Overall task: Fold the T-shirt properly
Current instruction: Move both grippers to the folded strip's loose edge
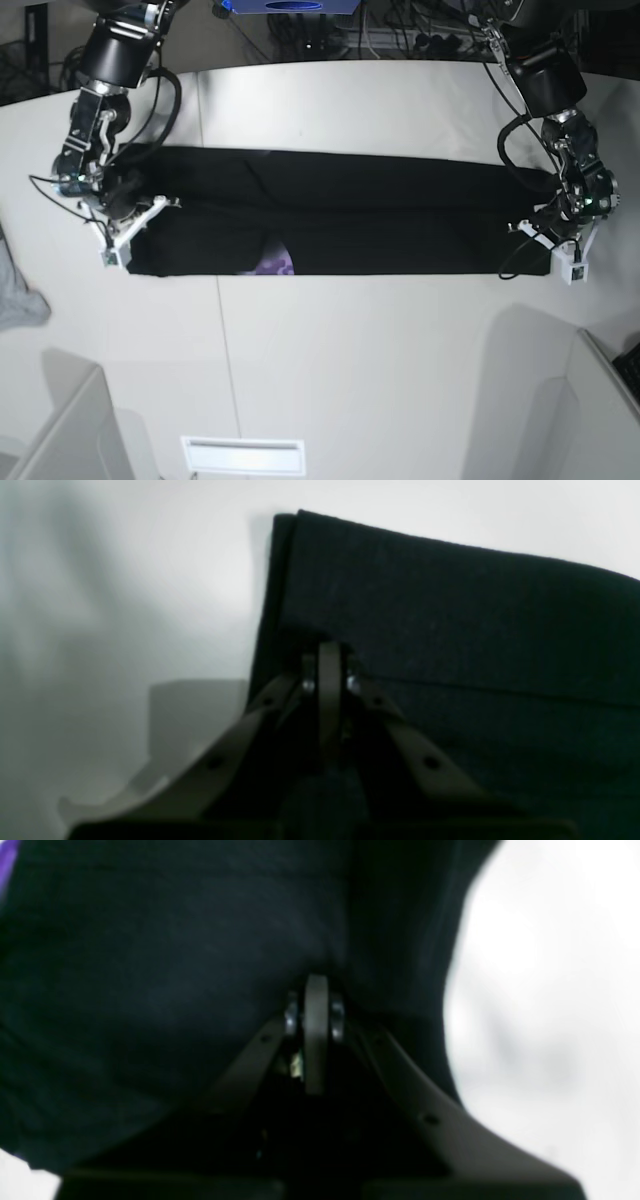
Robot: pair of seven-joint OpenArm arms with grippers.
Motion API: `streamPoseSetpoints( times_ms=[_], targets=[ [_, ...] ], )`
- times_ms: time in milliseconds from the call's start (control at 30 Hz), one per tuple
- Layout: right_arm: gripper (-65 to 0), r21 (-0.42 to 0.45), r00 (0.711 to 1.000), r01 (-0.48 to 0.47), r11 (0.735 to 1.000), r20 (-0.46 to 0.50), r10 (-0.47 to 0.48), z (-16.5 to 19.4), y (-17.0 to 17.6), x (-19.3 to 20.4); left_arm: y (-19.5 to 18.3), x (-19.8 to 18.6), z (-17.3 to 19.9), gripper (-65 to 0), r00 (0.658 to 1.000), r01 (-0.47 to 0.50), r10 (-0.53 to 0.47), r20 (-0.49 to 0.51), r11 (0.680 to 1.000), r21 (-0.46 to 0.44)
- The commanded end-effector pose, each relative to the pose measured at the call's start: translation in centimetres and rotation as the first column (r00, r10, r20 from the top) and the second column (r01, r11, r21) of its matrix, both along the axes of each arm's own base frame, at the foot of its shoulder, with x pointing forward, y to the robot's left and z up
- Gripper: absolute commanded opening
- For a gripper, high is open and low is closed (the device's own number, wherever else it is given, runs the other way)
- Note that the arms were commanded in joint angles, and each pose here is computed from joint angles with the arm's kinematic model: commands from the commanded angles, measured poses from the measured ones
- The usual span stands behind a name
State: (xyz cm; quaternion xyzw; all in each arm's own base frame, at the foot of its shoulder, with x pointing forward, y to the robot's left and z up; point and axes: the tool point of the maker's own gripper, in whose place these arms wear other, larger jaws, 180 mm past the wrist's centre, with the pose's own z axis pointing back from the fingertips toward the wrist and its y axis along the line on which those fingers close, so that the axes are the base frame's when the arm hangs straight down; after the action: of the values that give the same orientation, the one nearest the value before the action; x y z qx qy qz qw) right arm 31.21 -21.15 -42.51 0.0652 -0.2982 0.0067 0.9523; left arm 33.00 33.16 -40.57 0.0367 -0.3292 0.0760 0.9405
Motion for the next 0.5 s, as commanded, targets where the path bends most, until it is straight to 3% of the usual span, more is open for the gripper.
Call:
streamPoseSetpoints(
  times_ms=[0, 167, 233, 333, 467],
  targets=[
    [-65.0, -0.024, 0.996, -0.009, 1.0, 0.086, 0.011, 2.8, -0.5, 1.6, 1.1, 1.7, 3.2, -65.0, 0.996, 0.003, -0.007, 0.092, 0.999, 0.044],
    [-65.0, -0.102, 0.978, -0.034, 0.994, 0.199, 0.054, 8.4, -0.4, 1.7, 2.9, 1.6, 9.0, -65.0, 0.971, -0.04, 0.008, 0.237, 0.991, 0.131],
    [-65.0, -0.109, 0.966, -0.046, 0.993, 0.25, 0.072, 10.3, 0.1, 1.2, 3.1, 1.1, 10.7, -65.0, 0.955, -0.043, 0.006, 0.295, 0.992, 0.119],
    [-65.0, -0.1, 0.956, -0.067, 0.993, 0.278, 0.092, 11.4, 1.0, 0.1, 3.6, -0.7, 11.0, -65.0, 0.96, -0.009, -0.015, 0.28, 0.996, 0.087],
    [-65.0, -0.078, 0.969, -0.075, 0.994, 0.231, 0.091, 9.9, 1.4, -1.6, 4.5, -3.2, 10.0, -65.0, 0.968, -0.016, 0.007, 0.252, 0.999, 0.034]
  ],
)
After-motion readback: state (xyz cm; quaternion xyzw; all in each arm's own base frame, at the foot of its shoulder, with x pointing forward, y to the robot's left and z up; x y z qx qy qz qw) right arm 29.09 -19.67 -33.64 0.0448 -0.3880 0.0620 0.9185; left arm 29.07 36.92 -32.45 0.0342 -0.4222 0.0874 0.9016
